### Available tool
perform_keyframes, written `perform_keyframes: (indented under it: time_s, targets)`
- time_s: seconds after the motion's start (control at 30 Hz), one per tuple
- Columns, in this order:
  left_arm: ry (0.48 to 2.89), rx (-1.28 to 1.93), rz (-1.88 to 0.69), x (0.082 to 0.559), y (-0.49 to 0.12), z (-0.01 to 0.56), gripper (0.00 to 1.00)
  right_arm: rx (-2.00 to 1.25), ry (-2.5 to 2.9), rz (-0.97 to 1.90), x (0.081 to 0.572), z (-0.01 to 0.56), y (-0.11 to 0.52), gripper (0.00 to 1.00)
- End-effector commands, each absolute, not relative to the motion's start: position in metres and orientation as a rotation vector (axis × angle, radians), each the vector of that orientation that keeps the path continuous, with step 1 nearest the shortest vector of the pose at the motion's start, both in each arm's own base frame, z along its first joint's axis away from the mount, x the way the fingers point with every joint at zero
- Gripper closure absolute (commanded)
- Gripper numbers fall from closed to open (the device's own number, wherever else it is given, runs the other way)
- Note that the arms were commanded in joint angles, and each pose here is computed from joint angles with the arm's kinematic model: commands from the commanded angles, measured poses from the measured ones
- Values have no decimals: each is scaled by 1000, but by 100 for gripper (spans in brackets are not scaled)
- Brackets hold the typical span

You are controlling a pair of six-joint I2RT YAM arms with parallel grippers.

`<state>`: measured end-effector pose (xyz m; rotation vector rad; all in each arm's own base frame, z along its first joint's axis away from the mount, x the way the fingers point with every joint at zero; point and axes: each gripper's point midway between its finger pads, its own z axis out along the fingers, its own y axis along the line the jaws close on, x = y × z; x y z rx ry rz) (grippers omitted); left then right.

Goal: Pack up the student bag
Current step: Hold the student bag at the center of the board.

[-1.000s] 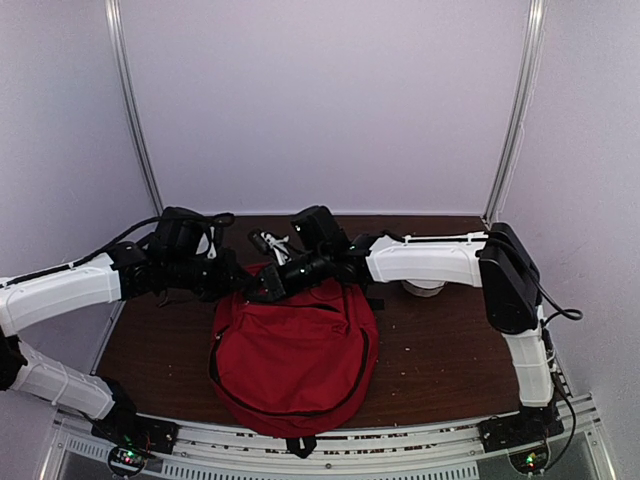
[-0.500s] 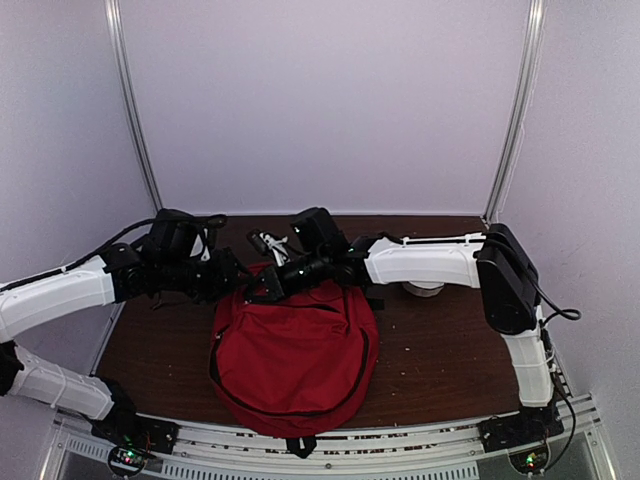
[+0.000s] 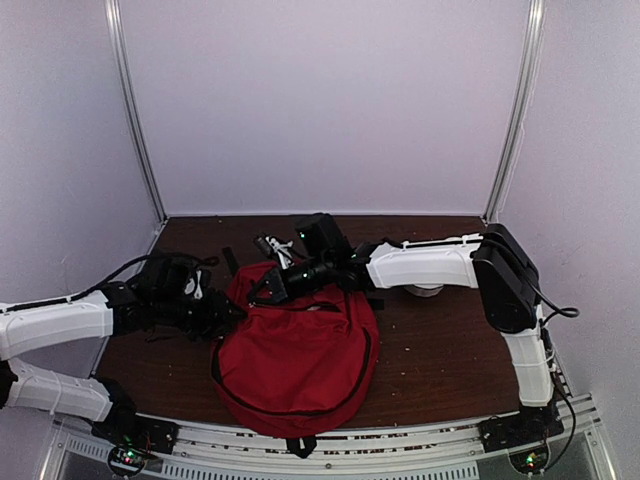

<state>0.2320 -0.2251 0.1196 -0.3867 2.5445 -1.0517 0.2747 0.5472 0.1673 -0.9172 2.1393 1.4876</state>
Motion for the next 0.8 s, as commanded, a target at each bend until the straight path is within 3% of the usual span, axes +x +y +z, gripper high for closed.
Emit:
perform_keyframes:
  time_s: [0.0,0.27,0.43,0.53,0.77]
  targets:
    - [2443,-317,-1247,235,-246,147,50,-892,2040,1505,284,198,546,100]
    - [2412,-277,-1379,235,-262,151,56,-887,2044,1509,284,197,547,100]
    - [2420,-156,-1332,231,-261,162,47,-880,2044,1522,284,197,549,100]
    - [2497,-132,-1215,228,-252,149,54,-876,2042,1533,285,199,551,100]
    - [2585,-169,-1073,228,-240,124,87,-870,2065,1518,284,197,544,100]
